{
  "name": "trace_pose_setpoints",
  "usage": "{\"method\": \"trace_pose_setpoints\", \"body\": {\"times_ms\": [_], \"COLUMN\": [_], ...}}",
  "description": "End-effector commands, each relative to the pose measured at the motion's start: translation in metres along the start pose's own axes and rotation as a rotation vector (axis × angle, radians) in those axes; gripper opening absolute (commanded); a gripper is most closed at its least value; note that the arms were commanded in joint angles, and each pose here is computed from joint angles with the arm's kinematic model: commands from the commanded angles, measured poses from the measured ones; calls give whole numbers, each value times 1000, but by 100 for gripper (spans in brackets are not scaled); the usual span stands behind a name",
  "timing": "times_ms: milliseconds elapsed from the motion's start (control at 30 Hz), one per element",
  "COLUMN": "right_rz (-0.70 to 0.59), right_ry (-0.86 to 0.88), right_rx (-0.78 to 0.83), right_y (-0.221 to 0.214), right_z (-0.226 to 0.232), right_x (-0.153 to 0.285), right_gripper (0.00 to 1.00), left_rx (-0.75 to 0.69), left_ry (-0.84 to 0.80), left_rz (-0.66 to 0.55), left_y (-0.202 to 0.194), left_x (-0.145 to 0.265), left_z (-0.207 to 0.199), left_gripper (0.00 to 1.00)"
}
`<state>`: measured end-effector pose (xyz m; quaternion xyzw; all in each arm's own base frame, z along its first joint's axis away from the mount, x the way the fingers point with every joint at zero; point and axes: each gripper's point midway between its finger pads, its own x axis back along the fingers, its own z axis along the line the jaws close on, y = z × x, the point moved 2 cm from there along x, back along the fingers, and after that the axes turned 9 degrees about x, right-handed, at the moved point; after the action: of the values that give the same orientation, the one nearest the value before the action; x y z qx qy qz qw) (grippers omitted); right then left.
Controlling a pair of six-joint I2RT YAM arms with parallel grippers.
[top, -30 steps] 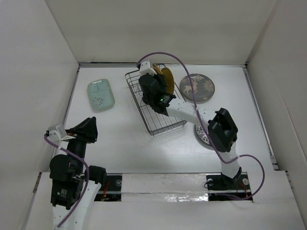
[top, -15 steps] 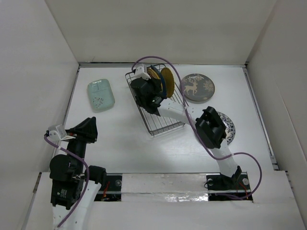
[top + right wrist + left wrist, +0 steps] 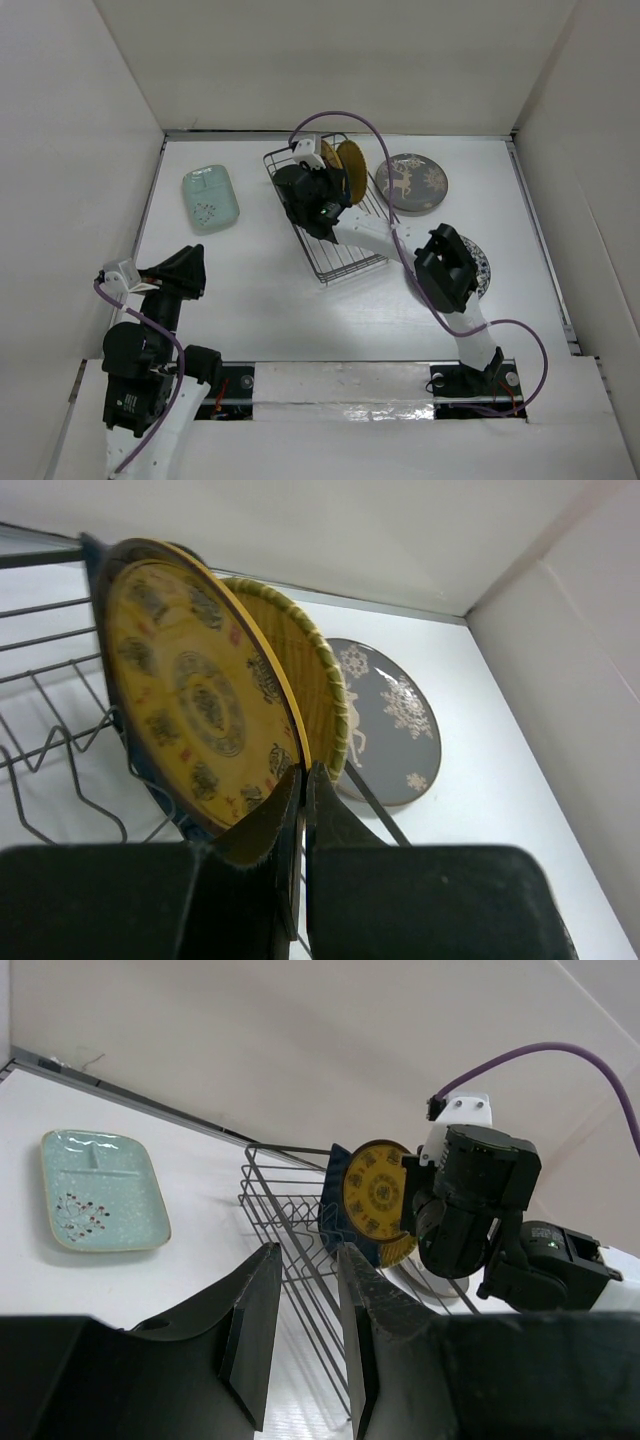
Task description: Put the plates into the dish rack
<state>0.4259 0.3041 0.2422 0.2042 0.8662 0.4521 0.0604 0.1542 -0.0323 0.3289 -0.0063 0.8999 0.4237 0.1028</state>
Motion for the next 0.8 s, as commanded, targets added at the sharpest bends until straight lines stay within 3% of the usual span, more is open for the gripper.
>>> {"method": "trace_pose_setpoints", "body": {"times_ms": [0,500,733,767], "right_rz": [13,43,34,13], "right_ry": [-140,-127,-177,-192], "right_rx": [-208,-157,-121,-229], "right_y": [19,-7,-4,0], "right_z": [-45,-7,-15,-16], "right_x": [5,-5,-6,-6], "right_gripper": [0,0,0,0], "left_rx": [7,16,19,19], "left_ry": [-38,-56,-60,-59], "left_rz": [-27,-17,-12,-11], "left_y": [7,7,6,6], "left_x": [0,3,3,3], "left_z": [-8,-11,-12,-12], "left_gripper": [26,26,26,26]}}
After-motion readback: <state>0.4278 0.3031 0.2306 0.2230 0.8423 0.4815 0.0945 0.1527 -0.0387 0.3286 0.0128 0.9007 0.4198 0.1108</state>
